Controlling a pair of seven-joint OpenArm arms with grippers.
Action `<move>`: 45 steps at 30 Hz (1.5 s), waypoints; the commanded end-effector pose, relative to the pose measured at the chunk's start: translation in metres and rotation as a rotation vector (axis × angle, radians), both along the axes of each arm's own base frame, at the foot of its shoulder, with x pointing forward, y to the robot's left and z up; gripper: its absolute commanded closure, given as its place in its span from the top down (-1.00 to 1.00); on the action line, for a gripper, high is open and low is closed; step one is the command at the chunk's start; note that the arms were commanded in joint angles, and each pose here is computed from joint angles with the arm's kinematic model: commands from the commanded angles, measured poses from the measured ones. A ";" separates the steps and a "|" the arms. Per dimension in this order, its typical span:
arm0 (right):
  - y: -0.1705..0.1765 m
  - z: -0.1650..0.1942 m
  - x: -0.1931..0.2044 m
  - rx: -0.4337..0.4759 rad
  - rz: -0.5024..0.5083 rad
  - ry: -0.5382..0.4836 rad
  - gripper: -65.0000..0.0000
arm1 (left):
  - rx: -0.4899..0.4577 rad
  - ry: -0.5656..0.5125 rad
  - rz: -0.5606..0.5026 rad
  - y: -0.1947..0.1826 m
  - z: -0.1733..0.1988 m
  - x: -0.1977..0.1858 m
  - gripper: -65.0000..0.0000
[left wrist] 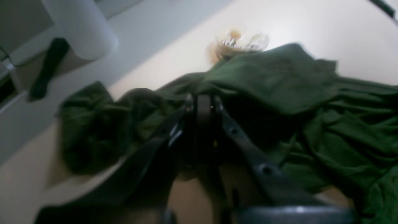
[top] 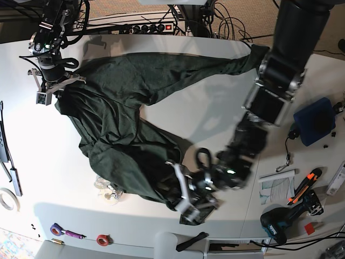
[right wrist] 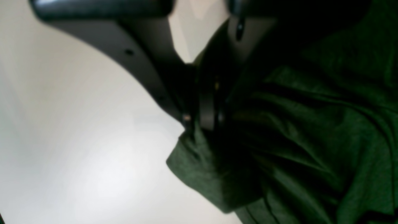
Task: Layout the t-shirt on the table in an organized manner, then fold the t-shirt properly
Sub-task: 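Pull the hem with the left gripper outward to spread the body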
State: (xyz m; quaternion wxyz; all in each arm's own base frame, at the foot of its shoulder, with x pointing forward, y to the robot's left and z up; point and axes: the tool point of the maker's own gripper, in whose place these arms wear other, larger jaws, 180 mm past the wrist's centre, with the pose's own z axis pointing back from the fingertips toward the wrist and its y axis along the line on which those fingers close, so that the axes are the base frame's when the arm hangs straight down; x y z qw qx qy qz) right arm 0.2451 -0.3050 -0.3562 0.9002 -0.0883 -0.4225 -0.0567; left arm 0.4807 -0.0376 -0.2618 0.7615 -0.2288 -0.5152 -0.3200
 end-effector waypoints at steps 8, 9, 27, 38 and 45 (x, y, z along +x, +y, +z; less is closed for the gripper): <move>-0.004 0.014 0.008 -0.022 0.005 -0.050 -1.00 | -0.079 -0.091 0.179 0.125 0.052 0.025 -1.00; -0.004 0.015 0.008 -0.022 0.005 -0.051 -1.00 | -0.078 -0.097 0.206 0.141 0.056 0.027 -1.00; -0.004 0.013 0.007 -0.021 0.004 -0.043 -1.00 | 0.051 -0.111 0.515 0.300 0.087 0.027 -1.00; -0.009 0.016 0.007 -0.045 0.008 -0.041 -1.00 | 0.037 0.116 0.379 0.291 0.013 -0.025 -1.00; -0.030 0.030 0.010 -0.140 0.032 -0.025 -1.00 | -0.101 0.188 0.384 0.313 -0.008 -0.067 -1.00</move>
